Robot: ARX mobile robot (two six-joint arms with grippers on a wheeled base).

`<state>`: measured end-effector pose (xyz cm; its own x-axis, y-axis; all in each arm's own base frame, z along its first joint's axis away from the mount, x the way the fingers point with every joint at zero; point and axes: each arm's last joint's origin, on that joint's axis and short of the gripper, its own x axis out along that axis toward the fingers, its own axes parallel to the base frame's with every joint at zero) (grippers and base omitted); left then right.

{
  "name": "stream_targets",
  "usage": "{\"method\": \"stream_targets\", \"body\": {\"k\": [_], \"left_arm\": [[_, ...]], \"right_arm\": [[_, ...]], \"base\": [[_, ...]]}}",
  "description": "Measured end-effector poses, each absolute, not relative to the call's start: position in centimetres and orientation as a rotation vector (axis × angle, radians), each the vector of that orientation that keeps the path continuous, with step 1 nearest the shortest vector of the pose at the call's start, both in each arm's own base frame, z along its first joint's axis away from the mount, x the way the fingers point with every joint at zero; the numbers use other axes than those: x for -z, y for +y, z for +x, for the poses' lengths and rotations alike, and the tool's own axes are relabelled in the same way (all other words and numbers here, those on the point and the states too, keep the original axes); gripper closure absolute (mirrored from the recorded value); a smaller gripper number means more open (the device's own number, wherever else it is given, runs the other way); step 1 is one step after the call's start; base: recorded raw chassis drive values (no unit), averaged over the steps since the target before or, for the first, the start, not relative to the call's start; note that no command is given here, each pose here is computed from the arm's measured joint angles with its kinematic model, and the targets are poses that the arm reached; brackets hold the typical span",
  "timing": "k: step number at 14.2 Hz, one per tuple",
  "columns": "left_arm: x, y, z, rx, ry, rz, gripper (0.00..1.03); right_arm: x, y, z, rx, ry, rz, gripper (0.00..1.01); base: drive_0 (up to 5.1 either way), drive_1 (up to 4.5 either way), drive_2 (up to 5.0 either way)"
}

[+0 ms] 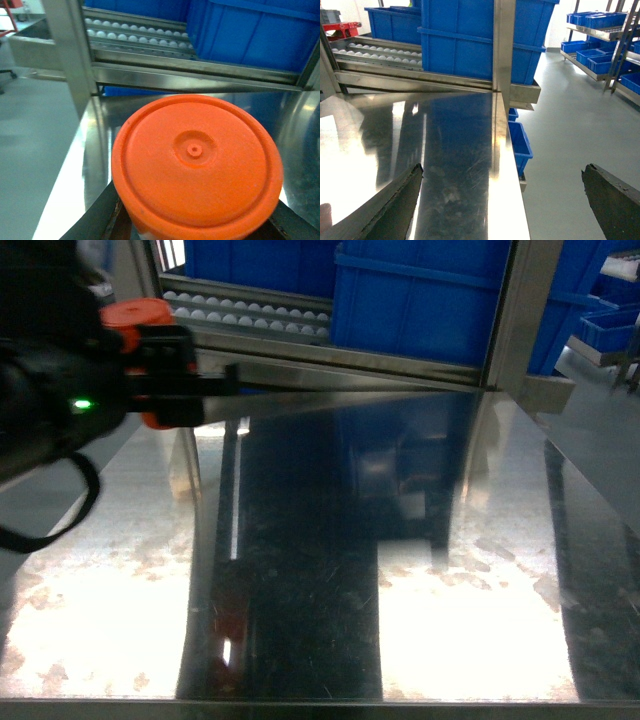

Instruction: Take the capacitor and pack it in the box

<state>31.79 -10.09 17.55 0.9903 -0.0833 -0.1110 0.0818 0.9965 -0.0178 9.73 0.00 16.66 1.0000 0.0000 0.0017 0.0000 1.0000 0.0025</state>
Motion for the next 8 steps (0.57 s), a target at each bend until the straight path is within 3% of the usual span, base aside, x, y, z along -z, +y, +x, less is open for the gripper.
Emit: {"method": "stream_targets", "body": {"k": [4, 6, 8], "left_arm": [[-20.7, -7.7, 21.9, 0.022, 0.071, -0.031, 0.58], [-21.6, -6.6, 19.0, -0.021, 0.046, -0.079, 0.58], [-22.3, -6.4, 18.8, -0.027, 0.007, -0.106, 0.58]], "right_arm": [[-16.7, 0.0, 9.7, 0.0, -0.002, 0.002, 0.03], [-16.7, 0.0, 9.7, 0.0, -0.001, 0.002, 0.03], [-16.7, 0.0, 9.7, 0.0, -0.002, 0.003, 0.03]], "base": [[0.0, 0.0, 0.0], [0.0, 0.0, 0.0], [0.0, 0.0, 0.0]]}}
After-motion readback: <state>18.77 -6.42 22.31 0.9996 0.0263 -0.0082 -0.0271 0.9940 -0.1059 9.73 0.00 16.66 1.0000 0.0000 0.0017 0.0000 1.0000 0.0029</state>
